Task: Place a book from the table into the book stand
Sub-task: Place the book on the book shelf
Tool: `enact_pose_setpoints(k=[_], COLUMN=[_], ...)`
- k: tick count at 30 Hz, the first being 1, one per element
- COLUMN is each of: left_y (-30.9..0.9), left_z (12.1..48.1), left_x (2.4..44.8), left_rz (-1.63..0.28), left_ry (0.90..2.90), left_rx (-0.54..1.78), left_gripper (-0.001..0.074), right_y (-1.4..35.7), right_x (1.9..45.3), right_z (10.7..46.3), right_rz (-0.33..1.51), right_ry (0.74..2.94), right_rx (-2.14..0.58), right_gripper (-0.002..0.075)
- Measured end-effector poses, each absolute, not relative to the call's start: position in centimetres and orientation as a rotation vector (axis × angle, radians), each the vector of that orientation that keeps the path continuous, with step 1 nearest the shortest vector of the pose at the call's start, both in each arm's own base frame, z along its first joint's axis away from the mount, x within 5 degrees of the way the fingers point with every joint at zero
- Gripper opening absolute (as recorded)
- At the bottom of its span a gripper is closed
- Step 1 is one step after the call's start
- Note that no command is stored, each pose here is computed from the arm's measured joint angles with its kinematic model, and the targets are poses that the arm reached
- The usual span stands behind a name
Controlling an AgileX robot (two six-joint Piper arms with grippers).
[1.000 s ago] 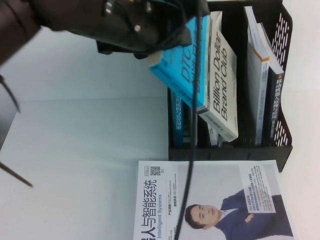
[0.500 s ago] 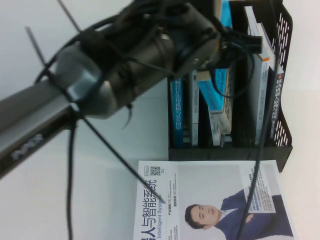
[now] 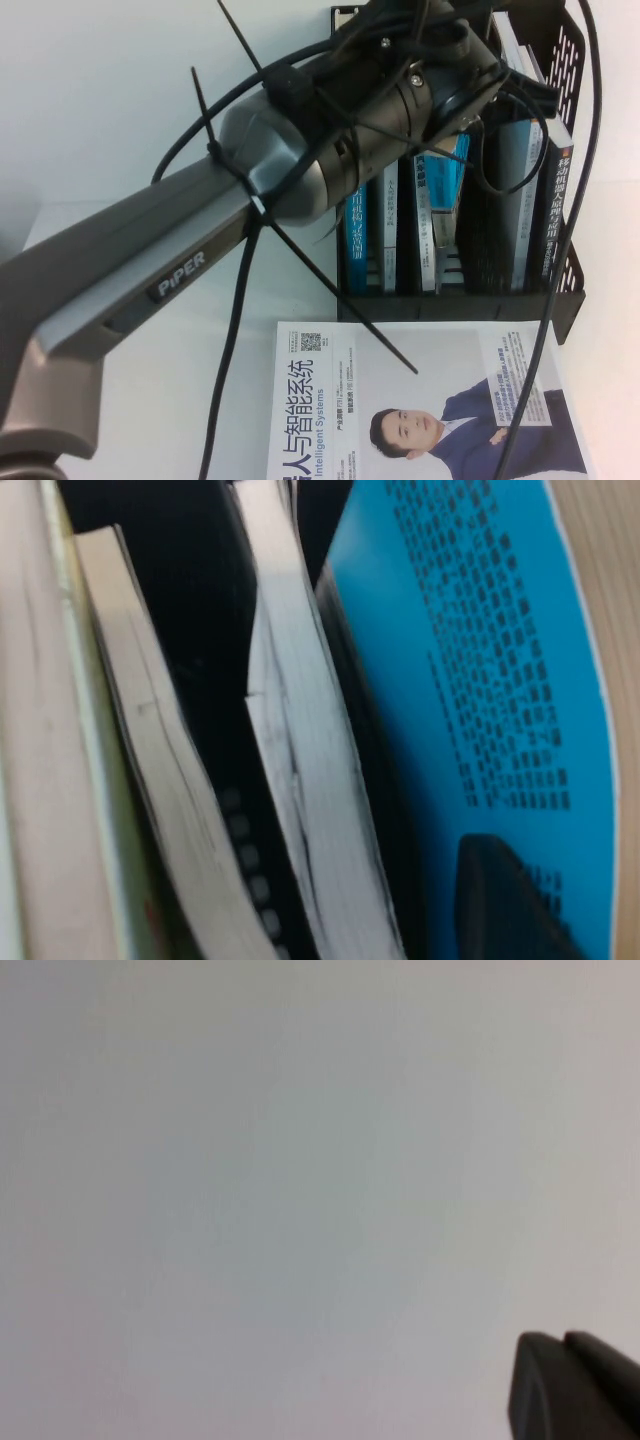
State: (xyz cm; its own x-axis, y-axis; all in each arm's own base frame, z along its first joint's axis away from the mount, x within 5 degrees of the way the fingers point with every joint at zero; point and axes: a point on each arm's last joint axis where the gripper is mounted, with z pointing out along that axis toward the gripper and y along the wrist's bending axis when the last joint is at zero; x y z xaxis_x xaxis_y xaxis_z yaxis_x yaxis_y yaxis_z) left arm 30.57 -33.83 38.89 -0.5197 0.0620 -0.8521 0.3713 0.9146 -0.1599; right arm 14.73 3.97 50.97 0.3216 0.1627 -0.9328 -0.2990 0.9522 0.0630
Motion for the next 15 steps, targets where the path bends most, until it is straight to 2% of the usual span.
enact_pose_setpoints(k=[9, 15], left_y=[-33.3, -33.3], left_z=[37.1, 35.5], left_x=[32.3, 32.2], left_rz=[-0.462, -0.499], left_ry=[2.206, 2.351], left_rx=[0.266, 0.210], left_gripper=[0.0181, 0.0181], right_y=[1.3, -1.2], right_x=[6.4, 4.7], right_z=[53.8, 53.5], right_rz=[0.214, 0.044], right_ry=[0.950, 0.940], right_rx=[-0.088, 0.090], right_gripper=[-0.0003, -0.0003])
